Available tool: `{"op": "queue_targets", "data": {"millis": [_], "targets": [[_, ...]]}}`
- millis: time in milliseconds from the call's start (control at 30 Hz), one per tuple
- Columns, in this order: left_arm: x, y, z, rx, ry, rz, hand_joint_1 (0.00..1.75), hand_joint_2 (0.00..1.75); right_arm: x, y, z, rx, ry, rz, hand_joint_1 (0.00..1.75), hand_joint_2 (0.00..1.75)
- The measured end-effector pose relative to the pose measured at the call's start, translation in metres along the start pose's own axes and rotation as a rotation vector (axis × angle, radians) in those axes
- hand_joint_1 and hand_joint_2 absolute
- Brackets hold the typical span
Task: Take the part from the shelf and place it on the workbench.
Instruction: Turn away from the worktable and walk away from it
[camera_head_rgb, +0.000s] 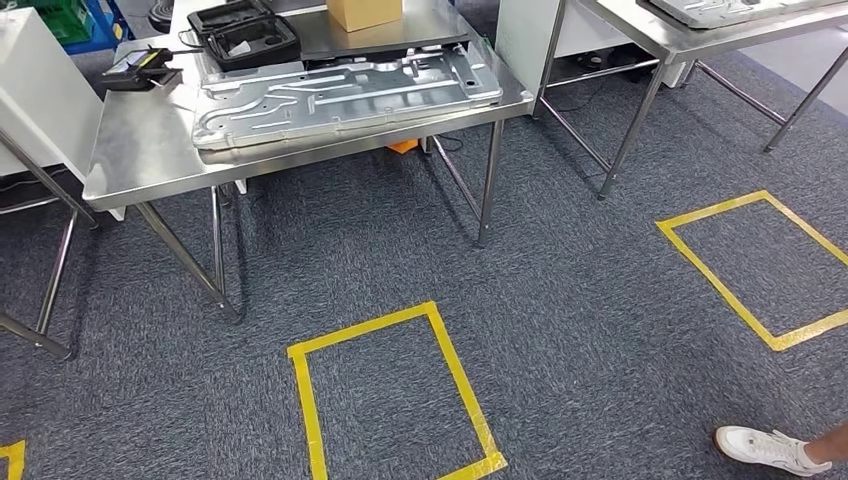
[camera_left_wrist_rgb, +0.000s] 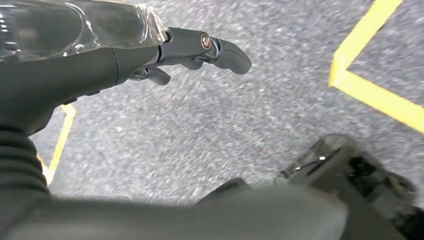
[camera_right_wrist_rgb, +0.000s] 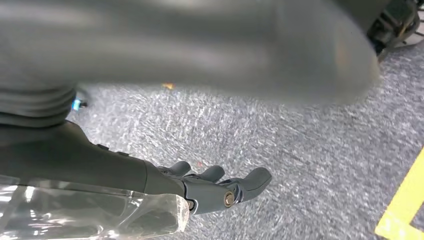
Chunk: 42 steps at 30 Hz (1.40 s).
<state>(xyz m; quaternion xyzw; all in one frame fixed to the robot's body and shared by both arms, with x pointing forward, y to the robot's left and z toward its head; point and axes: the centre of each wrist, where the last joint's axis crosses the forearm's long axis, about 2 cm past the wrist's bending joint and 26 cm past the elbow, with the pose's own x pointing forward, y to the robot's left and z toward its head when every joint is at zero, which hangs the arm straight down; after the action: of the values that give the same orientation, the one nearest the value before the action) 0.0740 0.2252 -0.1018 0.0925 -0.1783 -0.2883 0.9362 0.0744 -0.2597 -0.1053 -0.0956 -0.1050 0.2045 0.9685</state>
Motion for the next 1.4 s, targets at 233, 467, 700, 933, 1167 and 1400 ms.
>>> {"op": "queue_targets", "data": {"millis": [233,467,700,933,1167,1400], "targets": [[-0.020,-0.011,0.005,-0.050,0.044,-0.005,0.00,0.44,0.002,0.001,0.000,0.028,-0.047,-0.028,0.00,0.00],[-0.053,-0.024,0.014,-0.125,0.107,0.017,0.00,0.00,0.012,-0.001,0.001,0.057,-0.098,-0.076,0.00,0.00],[-0.051,-0.021,0.013,-0.160,0.099,0.088,0.00,0.00,-0.023,0.009,0.003,0.105,-0.041,-0.125,0.00,0.00],[-0.022,-0.007,0.005,-0.170,0.016,0.197,0.00,0.00,-0.074,0.022,0.010,0.149,0.053,-0.178,0.00,0.00],[-0.059,-0.013,0.013,-0.202,0.087,0.279,0.00,0.00,-0.066,0.013,0.007,0.156,0.008,-0.243,0.00,0.00],[-0.123,-0.029,0.035,-0.230,0.236,0.347,0.00,0.00,-0.010,-0.012,0.001,0.127,-0.160,-0.308,0.00,0.00]]}}
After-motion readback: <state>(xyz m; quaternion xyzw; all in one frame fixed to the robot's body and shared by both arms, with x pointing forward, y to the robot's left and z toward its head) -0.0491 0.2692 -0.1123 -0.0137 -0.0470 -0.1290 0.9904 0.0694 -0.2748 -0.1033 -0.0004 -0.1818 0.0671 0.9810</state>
